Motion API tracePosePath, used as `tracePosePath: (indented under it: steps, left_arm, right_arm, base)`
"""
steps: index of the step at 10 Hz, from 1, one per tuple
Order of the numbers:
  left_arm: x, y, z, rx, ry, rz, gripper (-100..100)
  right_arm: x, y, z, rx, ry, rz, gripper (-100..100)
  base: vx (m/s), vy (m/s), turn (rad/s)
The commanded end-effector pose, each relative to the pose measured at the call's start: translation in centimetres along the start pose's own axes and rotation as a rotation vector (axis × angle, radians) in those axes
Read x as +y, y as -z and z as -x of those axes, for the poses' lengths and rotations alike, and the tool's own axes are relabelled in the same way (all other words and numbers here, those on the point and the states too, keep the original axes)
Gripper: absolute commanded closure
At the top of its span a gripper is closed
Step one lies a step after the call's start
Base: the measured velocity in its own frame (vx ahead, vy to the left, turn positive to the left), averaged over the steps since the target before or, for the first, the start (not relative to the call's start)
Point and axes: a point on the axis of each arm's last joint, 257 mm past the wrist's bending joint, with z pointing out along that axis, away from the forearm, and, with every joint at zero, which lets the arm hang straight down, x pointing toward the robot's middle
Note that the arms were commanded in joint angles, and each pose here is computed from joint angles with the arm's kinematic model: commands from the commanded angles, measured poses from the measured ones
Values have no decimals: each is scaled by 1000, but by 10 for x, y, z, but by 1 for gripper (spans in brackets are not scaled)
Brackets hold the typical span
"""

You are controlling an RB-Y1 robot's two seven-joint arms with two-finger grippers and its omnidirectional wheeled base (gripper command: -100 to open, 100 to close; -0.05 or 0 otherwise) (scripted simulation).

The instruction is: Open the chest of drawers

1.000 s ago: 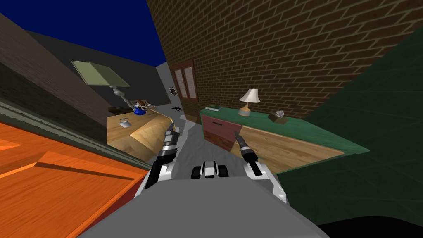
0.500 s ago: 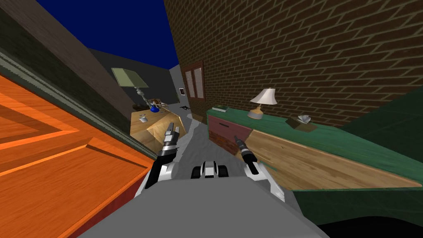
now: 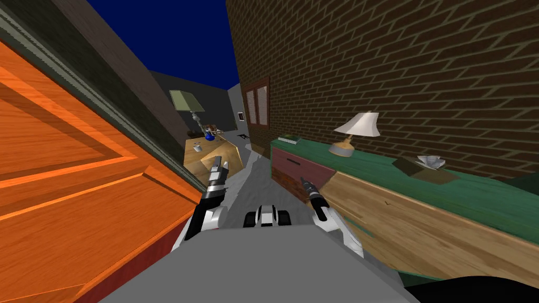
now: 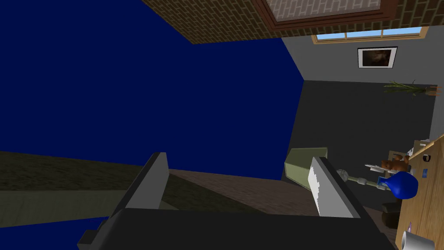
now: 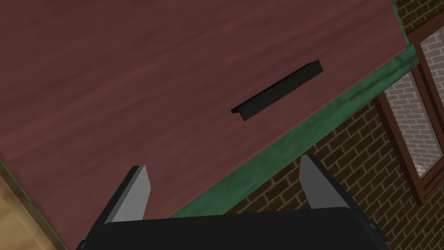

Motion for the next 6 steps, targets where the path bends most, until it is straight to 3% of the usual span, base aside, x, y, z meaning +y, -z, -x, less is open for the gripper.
tracePosePath:
  steps: [1, 2, 3, 6]
  left_arm:
    - [0, 0, 0, 0, 0, 0, 0]
    - [0, 0, 0, 0, 0, 0, 0]
    - [0, 0, 0, 0, 0, 0, 0]
    - [0, 0, 0, 0, 0, 0, 0]
  right_arm:
    - [-33, -3, -11, 28, 105, -90, -100]
    - [-55, -4, -18, 48, 190, -143, -100]
    - [-59, -3, -18, 49, 194, -158, -100]
    - [-103, -2, -23, 82, 369, -274, -100]
  base:
    - [48, 36, 143]
    - [43, 50, 289]
    - [40, 36, 132]
    - [40, 38, 201]
